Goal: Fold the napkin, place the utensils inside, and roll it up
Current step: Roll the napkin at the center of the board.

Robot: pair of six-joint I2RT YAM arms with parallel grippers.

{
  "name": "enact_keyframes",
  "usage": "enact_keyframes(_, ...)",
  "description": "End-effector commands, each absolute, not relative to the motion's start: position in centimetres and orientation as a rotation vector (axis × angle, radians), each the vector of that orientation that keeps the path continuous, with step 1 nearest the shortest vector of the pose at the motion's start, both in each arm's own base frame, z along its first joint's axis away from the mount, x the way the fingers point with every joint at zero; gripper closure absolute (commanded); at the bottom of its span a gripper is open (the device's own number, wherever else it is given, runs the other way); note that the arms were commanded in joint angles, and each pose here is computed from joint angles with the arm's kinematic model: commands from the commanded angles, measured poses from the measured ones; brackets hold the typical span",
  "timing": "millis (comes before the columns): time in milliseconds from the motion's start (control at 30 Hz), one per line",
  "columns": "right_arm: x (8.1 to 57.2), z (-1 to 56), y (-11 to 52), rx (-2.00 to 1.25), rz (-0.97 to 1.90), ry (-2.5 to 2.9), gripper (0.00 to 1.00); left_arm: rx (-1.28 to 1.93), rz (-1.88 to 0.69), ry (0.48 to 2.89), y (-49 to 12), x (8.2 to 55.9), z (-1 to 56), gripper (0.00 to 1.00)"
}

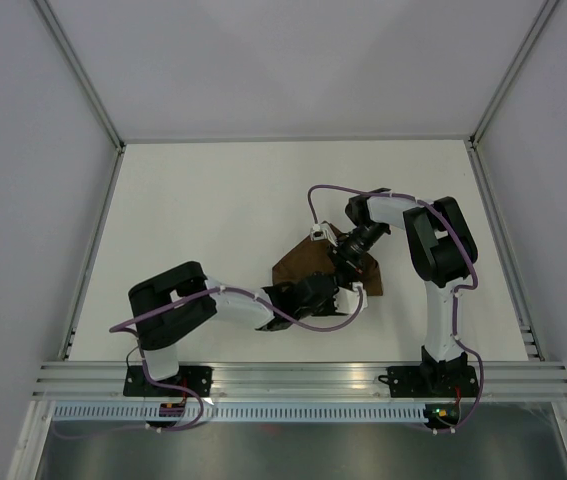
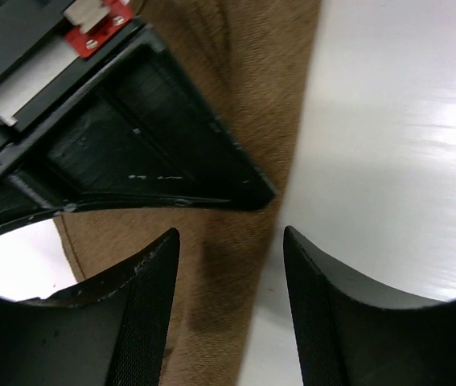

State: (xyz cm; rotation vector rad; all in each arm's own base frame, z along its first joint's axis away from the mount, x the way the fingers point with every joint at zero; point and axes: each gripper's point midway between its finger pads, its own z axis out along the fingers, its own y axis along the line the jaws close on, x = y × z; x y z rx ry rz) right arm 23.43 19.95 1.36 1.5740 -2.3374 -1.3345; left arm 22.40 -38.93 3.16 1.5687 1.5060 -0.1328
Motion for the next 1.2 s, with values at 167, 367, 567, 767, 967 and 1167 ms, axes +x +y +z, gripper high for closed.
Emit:
enact_keyframes(167, 25.2, -2.5, 18.2, 1.719, -1.146, -2.340, 1.00, 1.600, -0.115, 1.516, -38.6, 24.3, 2.8, 0.42)
enact_keyframes(367, 25.5, -2.0, 18.5, 1.699, -1.153, -2.365, 1.00, 1.638, -0.237, 1.590, -38.8, 23.5, 2.3, 0.66)
enact_keyframes(567, 27.0, -0.1, 19.3, 1.689, -1.138, -2.501, 0.84, 1.661, -0.390, 1.695, -38.6, 22.3, 1.3, 0.98)
enact_keyframes(767, 29.9, 5.1, 19.8, 1.735, -1.137, -2.757, 0.54, 1.663, -0.617, 1.814, -38.1, 21.2, 0.7, 0.98)
enact_keyframes(967, 35.1, 11.4, 17.6, 1.653, -1.042, -3.227, 0.49, 1.663, -0.855, 1.985, -37.5, 20.4, 0.5, 0.98)
enact_keyframes(1167, 34.8, 14.7, 15.8, 1.823, -0.941, -3.404, 0.48, 1.623, -1.131, 2.084, -37.3, 19.7, 1.1, 0.98)
